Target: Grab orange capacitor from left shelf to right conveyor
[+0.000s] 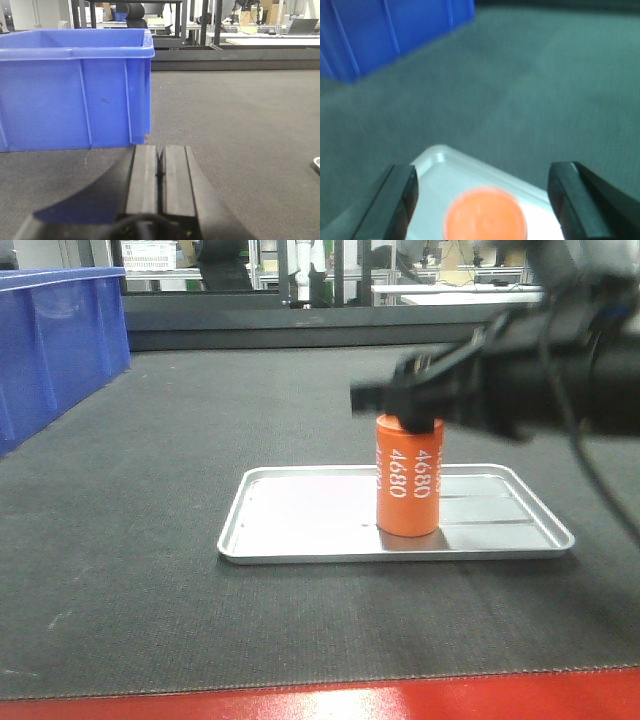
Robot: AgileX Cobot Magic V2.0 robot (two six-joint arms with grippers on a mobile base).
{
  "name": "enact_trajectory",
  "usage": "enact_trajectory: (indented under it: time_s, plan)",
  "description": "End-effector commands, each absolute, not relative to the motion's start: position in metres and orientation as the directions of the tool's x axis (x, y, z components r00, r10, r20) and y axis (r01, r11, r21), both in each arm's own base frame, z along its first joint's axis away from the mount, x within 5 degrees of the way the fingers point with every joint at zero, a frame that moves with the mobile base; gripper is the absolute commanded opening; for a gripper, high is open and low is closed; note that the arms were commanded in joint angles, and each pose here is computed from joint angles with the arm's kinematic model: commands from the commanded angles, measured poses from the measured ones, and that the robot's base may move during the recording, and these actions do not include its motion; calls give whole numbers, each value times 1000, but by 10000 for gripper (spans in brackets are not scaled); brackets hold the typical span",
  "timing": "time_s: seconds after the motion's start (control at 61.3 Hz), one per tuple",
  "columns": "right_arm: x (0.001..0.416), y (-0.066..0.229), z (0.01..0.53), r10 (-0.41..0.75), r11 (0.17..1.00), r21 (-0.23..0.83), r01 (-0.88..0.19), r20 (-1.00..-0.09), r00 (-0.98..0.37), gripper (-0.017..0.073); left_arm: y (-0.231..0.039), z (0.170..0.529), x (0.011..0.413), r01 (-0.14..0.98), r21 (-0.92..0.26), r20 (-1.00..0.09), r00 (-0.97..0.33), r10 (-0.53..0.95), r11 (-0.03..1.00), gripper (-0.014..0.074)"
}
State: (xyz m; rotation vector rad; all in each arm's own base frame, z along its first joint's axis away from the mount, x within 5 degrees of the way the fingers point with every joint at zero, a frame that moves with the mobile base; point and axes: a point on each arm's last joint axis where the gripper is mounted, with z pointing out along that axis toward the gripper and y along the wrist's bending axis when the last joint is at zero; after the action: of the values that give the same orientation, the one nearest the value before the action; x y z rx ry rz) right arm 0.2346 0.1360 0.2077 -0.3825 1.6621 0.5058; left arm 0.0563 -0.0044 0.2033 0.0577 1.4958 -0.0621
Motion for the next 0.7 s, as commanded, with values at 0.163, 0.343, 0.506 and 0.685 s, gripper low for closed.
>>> enact_trajectory:
  time_s: [0.163, 0.343, 0.506, 0.685]
  plan:
    - [208, 119, 283, 141, 842, 84, -534, -988, 67, 624, -4, 213, 56, 79, -5, -988, 155, -18, 997, -105]
    - [170, 97, 315, 118, 854, 75, -516, -992, 52, 419, -4, 213, 56, 79, -5, -988, 155, -18, 997, -105]
    - [135, 75, 324, 62, 869, 73, -489, -997, -38, 48, -4, 213, 56, 79, -5, -988, 155, -18, 997, -105]
    - [100, 54, 326, 29, 882, 72, -467, -995, -98, 50, -4, 213, 56, 79, -5, -988, 155, -18, 997, -105]
